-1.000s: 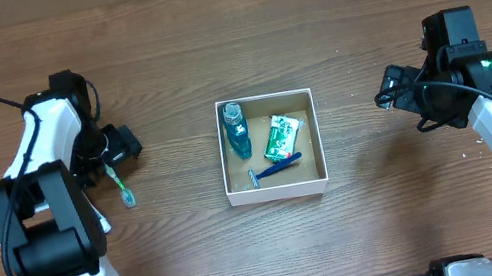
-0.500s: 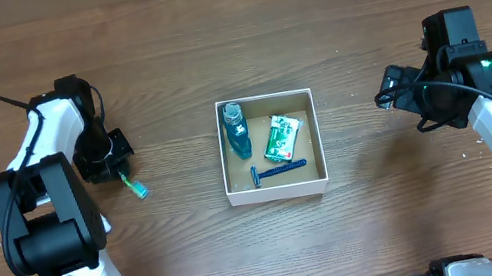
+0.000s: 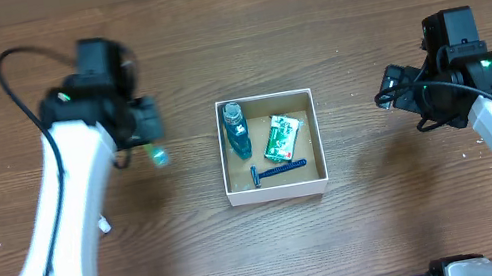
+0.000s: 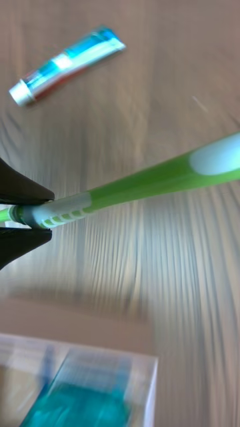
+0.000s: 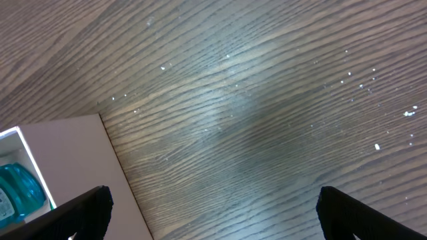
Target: Pack container
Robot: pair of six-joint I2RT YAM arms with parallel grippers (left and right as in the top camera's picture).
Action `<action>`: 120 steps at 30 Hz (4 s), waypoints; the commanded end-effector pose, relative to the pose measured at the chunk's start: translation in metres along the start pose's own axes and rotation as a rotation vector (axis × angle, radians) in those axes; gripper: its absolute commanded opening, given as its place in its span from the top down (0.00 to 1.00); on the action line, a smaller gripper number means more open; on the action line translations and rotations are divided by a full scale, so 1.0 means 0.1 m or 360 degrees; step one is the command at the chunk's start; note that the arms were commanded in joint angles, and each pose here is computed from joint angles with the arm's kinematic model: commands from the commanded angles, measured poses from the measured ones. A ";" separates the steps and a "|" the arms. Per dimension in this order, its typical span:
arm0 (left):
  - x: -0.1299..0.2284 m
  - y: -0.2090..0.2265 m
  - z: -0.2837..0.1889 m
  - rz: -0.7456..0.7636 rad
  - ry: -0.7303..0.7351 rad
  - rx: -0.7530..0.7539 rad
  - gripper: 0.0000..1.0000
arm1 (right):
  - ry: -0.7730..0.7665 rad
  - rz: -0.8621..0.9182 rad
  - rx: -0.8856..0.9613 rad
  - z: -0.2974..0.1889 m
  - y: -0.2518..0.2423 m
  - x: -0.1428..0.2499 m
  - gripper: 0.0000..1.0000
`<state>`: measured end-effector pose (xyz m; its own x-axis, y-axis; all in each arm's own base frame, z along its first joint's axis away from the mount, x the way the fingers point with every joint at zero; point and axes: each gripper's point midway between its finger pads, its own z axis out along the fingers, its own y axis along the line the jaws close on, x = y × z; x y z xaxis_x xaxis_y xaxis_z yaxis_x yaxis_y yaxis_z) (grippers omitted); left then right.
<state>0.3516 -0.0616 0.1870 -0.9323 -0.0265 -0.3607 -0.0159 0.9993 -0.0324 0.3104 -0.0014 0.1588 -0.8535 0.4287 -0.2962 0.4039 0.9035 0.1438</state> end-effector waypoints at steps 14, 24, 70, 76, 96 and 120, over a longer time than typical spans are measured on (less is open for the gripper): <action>0.77 -1.89 0.30 0.1388 0.0037 0.0148 0.96 | -0.0018 0.0318 -0.0003 -0.04 -0.37 -0.15 0.00; 0.95 -1.92 0.83 0.1429 0.0240 0.0093 0.74 | -0.0003 0.0400 0.0013 -0.04 -0.53 -0.15 0.00; 1.36 1.89 1.50 -0.1117 0.0611 -0.0387 0.79 | -0.0008 0.0392 0.0011 -0.04 -0.52 -0.16 0.00; 1.16 1.74 1.34 -0.1150 0.0600 -0.0225 0.96 | -0.0007 0.0393 0.0011 -0.04 -0.52 -0.16 0.00; 0.53 -1.86 -0.18 0.1454 -0.0231 0.0568 0.96 | -0.0019 0.0392 0.0006 -0.04 -0.52 -0.18 0.00; -0.08 -1.17 -0.84 0.0691 -0.0348 0.0150 0.46 | -0.0056 0.0173 -0.0054 -0.03 -0.23 -0.19 0.00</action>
<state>0.3147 -0.2222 0.2268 -0.6723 0.6038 -0.4283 0.6308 0.7700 0.0955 0.3066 -0.0499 0.1589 -0.7449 0.6119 -0.2659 0.5767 0.7909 0.2046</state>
